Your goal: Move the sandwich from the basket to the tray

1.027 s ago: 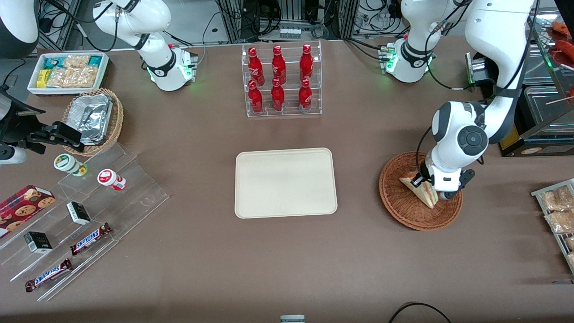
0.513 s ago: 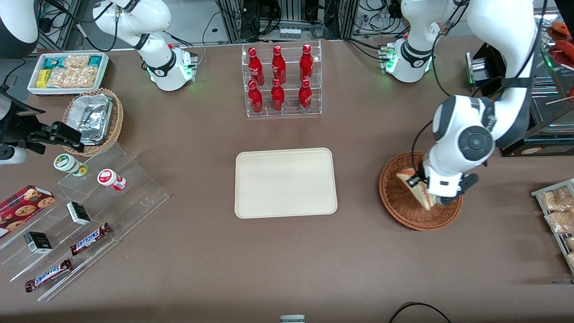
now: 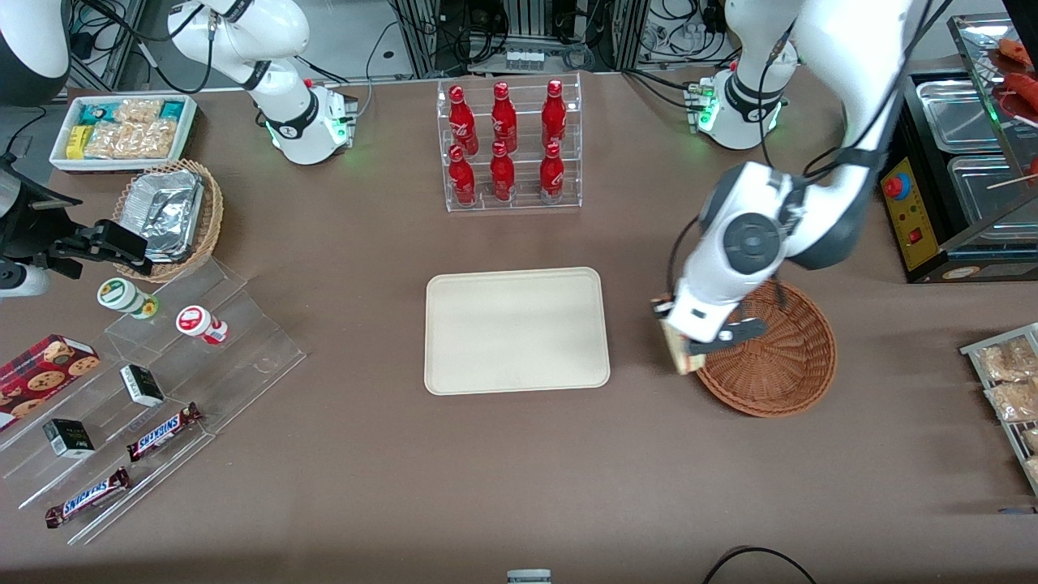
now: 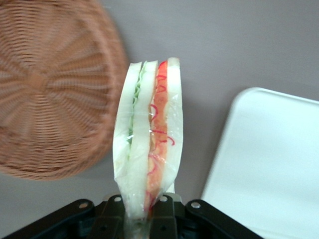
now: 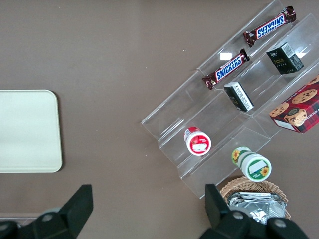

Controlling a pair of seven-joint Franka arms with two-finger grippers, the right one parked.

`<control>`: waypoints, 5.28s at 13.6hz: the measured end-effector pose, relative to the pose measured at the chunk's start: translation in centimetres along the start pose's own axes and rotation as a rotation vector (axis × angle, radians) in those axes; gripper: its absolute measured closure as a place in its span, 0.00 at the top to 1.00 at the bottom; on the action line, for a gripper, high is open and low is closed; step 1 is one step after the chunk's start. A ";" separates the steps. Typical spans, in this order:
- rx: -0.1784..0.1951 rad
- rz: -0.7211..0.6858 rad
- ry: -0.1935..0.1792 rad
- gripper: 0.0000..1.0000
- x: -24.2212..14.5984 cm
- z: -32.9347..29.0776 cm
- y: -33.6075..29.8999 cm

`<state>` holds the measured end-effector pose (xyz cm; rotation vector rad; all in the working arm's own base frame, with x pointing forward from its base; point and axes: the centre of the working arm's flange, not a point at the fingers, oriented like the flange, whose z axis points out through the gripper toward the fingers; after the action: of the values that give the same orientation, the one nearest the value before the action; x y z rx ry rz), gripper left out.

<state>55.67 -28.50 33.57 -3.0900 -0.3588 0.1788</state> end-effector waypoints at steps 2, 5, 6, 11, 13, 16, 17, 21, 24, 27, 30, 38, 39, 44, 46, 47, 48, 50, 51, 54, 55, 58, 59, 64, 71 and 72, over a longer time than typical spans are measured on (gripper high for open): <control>-0.001 0.015 -0.017 0.16 -1.5 1.3 5.2; -0.007 0.022 -0.037 0.16 -3.3 4.0 10.8; -0.011 0.020 -0.040 0.16 -3.7 4.5 12.2; -0.024 0.010 -0.016 0.16 -7.7 5.7 19.1; -0.024 0.017 -0.003 0.16 -9.1 6.0 20.9; -0.004 0.012 0.035 0.16 -10.1 7.4 22.9; 0.000 0.013 0.036 0.16 -10.5 7.9 23.4; 0.010 0.018 0.027 0.16 -11.0 9.4 24.0; 0.013 0.007 0.033 0.16 -10.9 9.8 24.3; 0.017 -0.024 0.042 0.16 -10.7 10.2 24.5; 0.018 -0.026 0.042 0.42 -10.6 10.5 24.5; -0.015 -0.036 0.072 1.00 -10.2 6.1 24.9; -0.008 -0.037 0.073 1.00 -10.3 5.4 24.8; -0.011 -0.041 0.100 1.00 -11.0 -0.5 24.0; -0.019 -0.050 0.119 1.00 -11.0 -3.5 23.2; -0.012 -0.060 0.124 1.00 -10.7 -5.0 22.3; -0.004 -0.063 0.120 1.00 -9.8 -6.6 21.1; 0.011 -0.026 0.088 1.00 -7.7 -9.3 18.0; 0.016 -0.009 0.071 1.00 -6.5 -10.3 16.3; 0.025 0.035 0.039 1.00 -3.4 -11.9 11.4; 0.026 0.054 0.030 1.00 -2.5 -12.2 9.6; 0.041 0.116 -0.011 1.00 -0.2 -13.9 3.4; 0.042 0.139 -0.024 1.00 0.5 -14.7 0.9; 0.060 0.249 -0.067 1.00 2.1 -17.8 -11.1; 0.076 0.274 -0.122 1.00 1.1 -20.3 -17.4; 0.067 0.285 -0.137 1.00 0.8 -20.9 -18.4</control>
<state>54.73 -10.62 54.95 -3.0549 0.0872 0.4007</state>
